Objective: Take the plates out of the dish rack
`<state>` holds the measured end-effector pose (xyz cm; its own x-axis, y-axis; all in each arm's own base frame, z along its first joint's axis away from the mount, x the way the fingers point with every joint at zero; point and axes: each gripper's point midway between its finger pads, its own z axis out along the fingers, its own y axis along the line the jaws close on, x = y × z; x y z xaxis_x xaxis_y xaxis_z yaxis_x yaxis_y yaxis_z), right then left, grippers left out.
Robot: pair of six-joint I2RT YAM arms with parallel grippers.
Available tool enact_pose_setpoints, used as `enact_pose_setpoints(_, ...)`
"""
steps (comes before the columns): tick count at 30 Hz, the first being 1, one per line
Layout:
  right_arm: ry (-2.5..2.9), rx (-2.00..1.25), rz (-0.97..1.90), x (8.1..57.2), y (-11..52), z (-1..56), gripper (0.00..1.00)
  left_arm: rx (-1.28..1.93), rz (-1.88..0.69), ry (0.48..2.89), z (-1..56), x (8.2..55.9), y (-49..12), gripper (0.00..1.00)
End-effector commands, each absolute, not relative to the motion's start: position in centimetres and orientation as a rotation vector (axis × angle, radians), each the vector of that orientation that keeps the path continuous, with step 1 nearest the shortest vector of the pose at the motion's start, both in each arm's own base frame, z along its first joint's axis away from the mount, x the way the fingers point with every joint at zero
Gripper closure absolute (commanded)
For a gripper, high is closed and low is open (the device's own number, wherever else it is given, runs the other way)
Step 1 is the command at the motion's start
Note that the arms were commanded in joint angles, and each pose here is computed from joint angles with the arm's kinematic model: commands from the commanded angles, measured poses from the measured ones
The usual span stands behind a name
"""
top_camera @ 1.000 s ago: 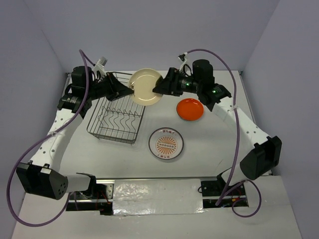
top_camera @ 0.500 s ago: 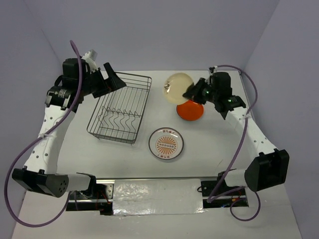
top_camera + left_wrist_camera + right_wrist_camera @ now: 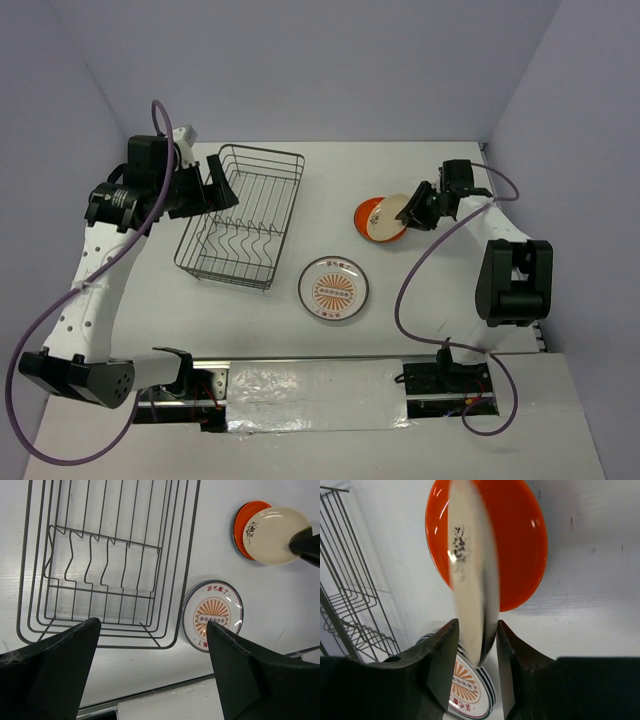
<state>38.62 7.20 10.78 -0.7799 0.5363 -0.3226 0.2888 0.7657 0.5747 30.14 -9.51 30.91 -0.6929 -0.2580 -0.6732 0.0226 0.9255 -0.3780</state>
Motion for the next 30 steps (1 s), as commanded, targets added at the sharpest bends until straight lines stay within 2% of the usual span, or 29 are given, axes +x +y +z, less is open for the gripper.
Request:
enact_pose_setpoints(1, 2.479, 0.534, 0.689, 39.8, 7.1, 12.4, 0.55, -0.112, -0.425, 2.292, 30.9, 29.4, -9.0, 0.00)
enact_pose_setpoints(2, 2.496, 0.533, 0.675, 39.7, 7.1, 12.1, 0.52, -0.109, -0.426, 2.290, 31.0, 29.3, -9.0, 0.00)
enact_pose_setpoints(3, 2.512, 0.547, 0.655, 39.7, 6.8, 11.5, 0.41, -0.107, -0.423, 2.296, 30.8, 29.2, -9.0, 0.00)
enact_pose_setpoints(5, 2.551, 0.545, 0.616, 39.2, 6.6, 11.0, 0.29, -0.099, -0.412, 2.295, 30.7, 29.0, -8.8, 0.00)
enact_pose_setpoints(9, 2.705, 0.512, 0.336, 37.4, 5.4, 8.9, 0.23, -0.101, -0.388, 2.301, 30.9, 28.7, -8.4, 0.01)
enact_pose_setpoints(14, 2.743, 0.414, 0.188, 36.6, 6.0, 9.3, 0.21, -0.121, -0.365, 2.300, 30.9, 28.9, -8.1, 0.00)
enact_pose_setpoints(16, 2.651, 0.416, 0.174, 36.9, 5.9, 11.7, 0.20, -0.138, -0.334, 2.298, 30.9, 29.0, -7.6, 0.00)
enact_pose_setpoints(19, 2.451, 0.303, 0.260, 36.5, 6.7, 18.8, 0.19, -0.176, -0.229, 2.284, 31.2, 29.4, -6.1, 0.00)
enact_pose_setpoints(20, 2.354, 0.267, 0.260, 35.7, 6.5, 22.5, 0.01, -0.183, -0.196, 2.273, 31.5, 29.6, -5.6, 0.00)
enact_pose_setpoints(26, 2.117, 0.169, 0.141, 30.1, 3.9, 33.1, 0.00, -0.313, 0.075, 2.200, 31.8, 29.8, -1.1, 0.00)
enact_pose_setpoints(30, 2.054, 0.165, 0.137, 25.6, 3.2, 35.1, 0.00, -0.410, 0.138, 2.140, 31.7, 28.9, 0.4, 0.00)
